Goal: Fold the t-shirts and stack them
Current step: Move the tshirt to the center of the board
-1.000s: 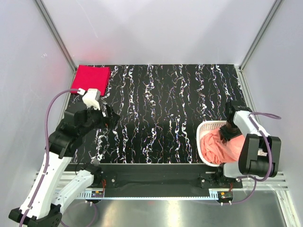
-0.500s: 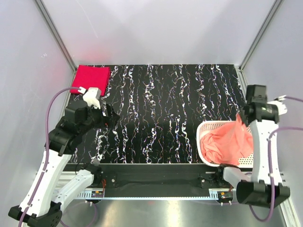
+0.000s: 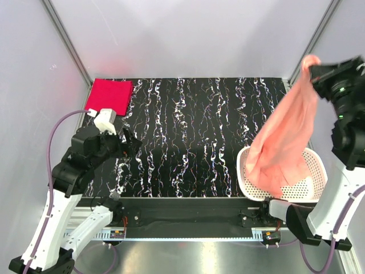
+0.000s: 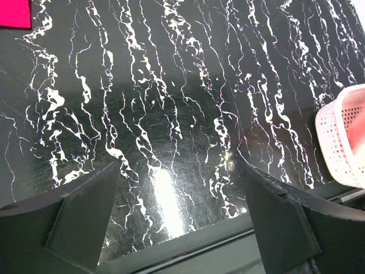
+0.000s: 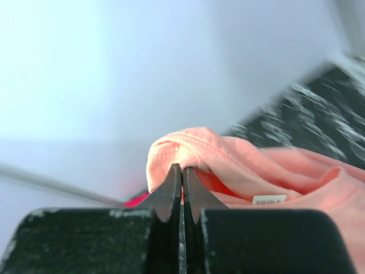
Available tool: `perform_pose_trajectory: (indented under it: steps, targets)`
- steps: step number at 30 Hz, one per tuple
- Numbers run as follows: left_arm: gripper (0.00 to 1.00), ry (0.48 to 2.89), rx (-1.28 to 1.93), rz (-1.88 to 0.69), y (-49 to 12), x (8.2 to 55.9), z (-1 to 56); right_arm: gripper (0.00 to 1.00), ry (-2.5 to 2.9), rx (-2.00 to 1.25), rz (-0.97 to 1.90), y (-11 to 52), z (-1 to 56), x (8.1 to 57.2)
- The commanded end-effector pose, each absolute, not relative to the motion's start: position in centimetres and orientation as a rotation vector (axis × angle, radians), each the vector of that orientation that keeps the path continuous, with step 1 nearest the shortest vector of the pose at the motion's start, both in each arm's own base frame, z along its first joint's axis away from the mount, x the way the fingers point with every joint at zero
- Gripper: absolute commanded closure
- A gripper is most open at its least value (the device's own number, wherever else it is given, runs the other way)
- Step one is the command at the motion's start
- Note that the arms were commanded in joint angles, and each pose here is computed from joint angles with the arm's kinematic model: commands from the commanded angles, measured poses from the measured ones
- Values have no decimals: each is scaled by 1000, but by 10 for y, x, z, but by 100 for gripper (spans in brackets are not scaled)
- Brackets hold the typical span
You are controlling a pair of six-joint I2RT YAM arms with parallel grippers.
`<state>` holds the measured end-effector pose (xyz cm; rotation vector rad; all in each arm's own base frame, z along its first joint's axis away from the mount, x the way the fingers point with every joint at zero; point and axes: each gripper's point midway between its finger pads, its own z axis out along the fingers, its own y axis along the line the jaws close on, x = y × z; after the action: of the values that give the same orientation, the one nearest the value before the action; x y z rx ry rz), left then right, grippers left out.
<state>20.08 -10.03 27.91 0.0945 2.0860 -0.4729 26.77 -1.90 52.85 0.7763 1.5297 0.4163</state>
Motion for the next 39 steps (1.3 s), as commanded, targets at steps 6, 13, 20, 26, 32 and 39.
perform_pose_trajectory:
  steps: [6,13,20,26,32,39]
  targets:
    - [6,1933,56,-562,-106,199,327,100,1198,67,1269,109,697,241]
    - [5,1866,-16,-640,-105,186,347,100,883,-220,1603,139,781,205]
    - [4,1755,-219,-661,-81,167,373,100,941,-220,1900,224,757,223]
    - [4,1676,-270,-670,-63,137,399,100,1125,-178,1974,276,701,218]
    - [3,1653,-314,-646,-47,118,412,100,1450,31,1789,296,576,252]
    - [4,1836,-249,-733,-81,133,387,100,2050,206,1308,299,356,302]
